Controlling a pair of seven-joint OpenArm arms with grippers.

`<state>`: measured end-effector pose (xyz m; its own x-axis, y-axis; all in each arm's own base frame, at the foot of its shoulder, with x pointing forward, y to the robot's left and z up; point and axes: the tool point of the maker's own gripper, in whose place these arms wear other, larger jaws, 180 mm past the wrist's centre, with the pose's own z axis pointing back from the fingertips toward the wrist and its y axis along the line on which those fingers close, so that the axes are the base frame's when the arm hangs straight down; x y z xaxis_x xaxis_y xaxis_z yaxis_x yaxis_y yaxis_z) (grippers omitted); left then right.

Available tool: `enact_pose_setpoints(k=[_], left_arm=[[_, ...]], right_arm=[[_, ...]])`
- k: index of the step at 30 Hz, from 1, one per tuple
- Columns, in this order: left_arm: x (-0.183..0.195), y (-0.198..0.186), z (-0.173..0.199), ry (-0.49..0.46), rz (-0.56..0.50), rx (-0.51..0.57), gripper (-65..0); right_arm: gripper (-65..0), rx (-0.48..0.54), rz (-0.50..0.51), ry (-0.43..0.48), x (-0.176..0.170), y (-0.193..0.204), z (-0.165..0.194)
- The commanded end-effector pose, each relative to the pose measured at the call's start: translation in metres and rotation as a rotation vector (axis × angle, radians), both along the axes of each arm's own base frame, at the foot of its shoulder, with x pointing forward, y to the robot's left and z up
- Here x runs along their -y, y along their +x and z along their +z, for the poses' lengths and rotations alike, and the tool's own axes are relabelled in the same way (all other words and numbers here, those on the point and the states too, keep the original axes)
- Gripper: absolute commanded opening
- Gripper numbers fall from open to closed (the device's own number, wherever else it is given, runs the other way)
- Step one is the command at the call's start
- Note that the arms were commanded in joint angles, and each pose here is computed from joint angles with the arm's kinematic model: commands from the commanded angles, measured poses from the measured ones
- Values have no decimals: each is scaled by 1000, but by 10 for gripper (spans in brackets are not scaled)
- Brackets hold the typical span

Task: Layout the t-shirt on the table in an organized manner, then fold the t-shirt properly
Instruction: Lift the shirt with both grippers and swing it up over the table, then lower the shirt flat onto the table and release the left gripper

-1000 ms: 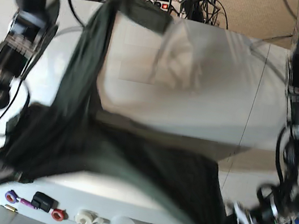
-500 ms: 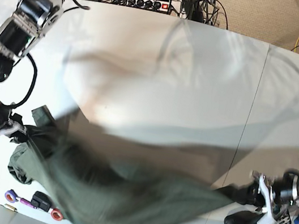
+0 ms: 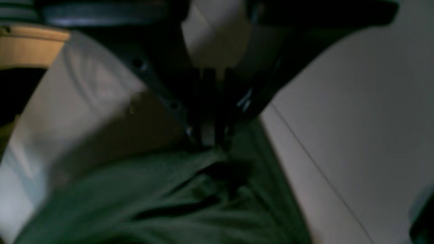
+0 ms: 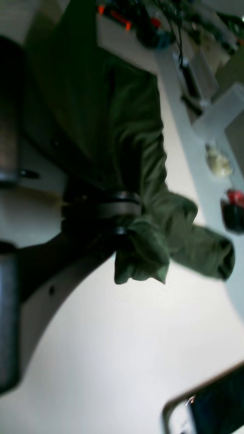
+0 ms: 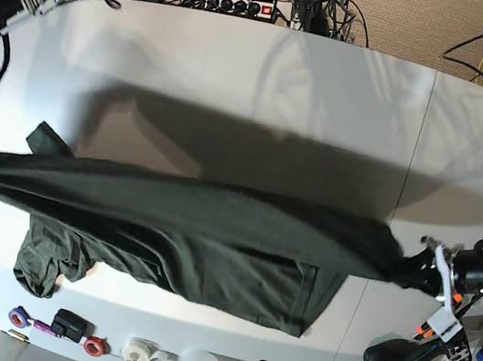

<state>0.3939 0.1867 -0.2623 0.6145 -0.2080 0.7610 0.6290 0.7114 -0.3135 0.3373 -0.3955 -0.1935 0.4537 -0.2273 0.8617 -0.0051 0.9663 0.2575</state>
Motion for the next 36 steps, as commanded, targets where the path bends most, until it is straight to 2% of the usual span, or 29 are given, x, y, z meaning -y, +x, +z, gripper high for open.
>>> enact_pose_setpoints(k=[1, 5, 11, 18, 23, 32, 33, 35, 36], left_arm=[[-8, 5, 23, -7, -2, 48, -650], [-21, -22, 1, 32, -34, -64, -650], [-32, -75, -57, 55, -32, -245, -650], [-30, -137, -110, 35, -34, -404, -650], [-30, -155, -122, 35, -35, -453, -650], [-29, -158, -123, 32, -35, -459, -650], [-29, -157, -123, 29, -35, -458, -611], [-28, -157, -122, 22, -35, -456, -443], [-28, -156, -121, 16, -34, -452, -386]], right_arm=[[-650, 55, -1, -37, 7, 0, 22], [-650, -47, 1, -40, 7, -19, -10], [-650, -173, 4, -28, 4, -47, -53], [-650, -205, 4, -25, 4, -54, -62], [-650, -163, -9, -28, 7, -50, -56], [-650, -209, -37, -67, 15, -54, -63], [-650, -208, -37, -67, 15, -54, -63], [-650, -207, -36, -65, 14, -54, -63], [-650, -205, -35, -63, 14, -54, -63]])
